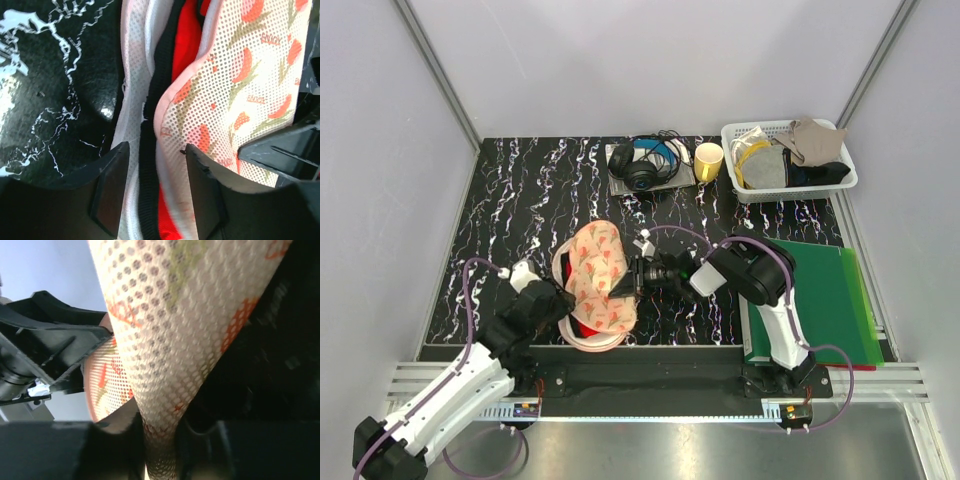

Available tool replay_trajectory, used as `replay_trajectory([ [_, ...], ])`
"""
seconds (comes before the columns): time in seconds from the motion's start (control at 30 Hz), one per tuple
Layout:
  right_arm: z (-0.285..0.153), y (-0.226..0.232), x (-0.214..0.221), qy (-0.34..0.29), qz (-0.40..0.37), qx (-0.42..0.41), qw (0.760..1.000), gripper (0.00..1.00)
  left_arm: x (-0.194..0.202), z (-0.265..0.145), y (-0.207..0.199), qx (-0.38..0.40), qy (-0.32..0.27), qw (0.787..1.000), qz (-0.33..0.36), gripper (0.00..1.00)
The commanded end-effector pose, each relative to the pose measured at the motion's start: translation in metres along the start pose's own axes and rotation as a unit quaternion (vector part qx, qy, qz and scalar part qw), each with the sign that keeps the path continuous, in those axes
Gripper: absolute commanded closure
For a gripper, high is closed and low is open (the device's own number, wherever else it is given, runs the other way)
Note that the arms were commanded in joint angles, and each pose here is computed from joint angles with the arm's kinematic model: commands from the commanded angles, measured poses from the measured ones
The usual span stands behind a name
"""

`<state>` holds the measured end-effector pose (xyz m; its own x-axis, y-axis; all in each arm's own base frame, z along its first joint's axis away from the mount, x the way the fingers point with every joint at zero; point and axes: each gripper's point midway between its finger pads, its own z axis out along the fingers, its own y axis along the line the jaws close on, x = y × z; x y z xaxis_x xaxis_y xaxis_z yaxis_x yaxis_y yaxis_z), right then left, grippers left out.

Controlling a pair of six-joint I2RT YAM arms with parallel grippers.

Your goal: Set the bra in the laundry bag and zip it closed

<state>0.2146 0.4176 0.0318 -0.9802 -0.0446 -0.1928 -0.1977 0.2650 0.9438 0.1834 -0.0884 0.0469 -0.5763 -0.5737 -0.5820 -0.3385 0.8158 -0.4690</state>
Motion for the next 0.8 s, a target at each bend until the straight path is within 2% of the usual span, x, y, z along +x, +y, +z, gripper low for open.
replay_trajectory([
  [0.0, -0.011, 0.02, -0.014, -0.068, -0.019, -0.001, 0.998, 0.77, -0.019, -0.013, -0.032, 0.064, -0.018, 0.997, 0.04, 0.45],
  [0.13, -0.037, 0.0, -0.022, -0.155, 0.014, 0.068, 0.986, 0.81, -0.03, -0.025, -0.058, 0.117, -0.031, 0.991, 0.064, 0.43],
  [0.2, -0.052, 0.003, -0.027, -0.197, 0.033, 0.077, 0.977, 0.8, -0.034, -0.032, -0.074, 0.147, -0.039, 0.985, 0.078, 0.43],
  [0.3, -0.078, -0.013, -0.028, -0.256, 0.063, 0.128, 0.956, 0.79, -0.024, -0.041, -0.097, 0.191, -0.032, 0.975, 0.107, 0.42],
  [0.33, -0.091, -0.027, -0.029, -0.286, 0.075, 0.153, 0.943, 0.79, -0.013, -0.046, -0.104, 0.209, -0.018, 0.97, 0.121, 0.42],
  [0.4, -0.105, -0.031, -0.031, -0.321, 0.107, 0.162, 0.927, 0.76, -0.002, -0.046, -0.115, 0.221, -0.008, 0.967, 0.127, 0.42],
  [0.47, -0.122, -0.046, -0.032, -0.363, 0.14, 0.185, 0.902, 0.67, 0.017, -0.052, -0.129, 0.249, 0.005, 0.958, 0.139, 0.41],
  [0.53, -0.13, -0.056, -0.031, -0.383, 0.152, 0.206, 0.888, 0.64, 0.036, -0.061, -0.142, 0.289, 0.026, 0.946, 0.146, 0.41],
  [0.63, -0.138, -0.06, -0.029, -0.397, 0.163, 0.212, 0.878, 0.54, 0.05, -0.065, -0.152, 0.331, 0.042, 0.935, 0.117, 0.4],
  [0.77, -0.138, -0.06, -0.026, -0.394, 0.169, 0.211, 0.879, 0.48, 0.054, -0.055, -0.15, 0.321, 0.036, 0.938, 0.126, 0.35],
])
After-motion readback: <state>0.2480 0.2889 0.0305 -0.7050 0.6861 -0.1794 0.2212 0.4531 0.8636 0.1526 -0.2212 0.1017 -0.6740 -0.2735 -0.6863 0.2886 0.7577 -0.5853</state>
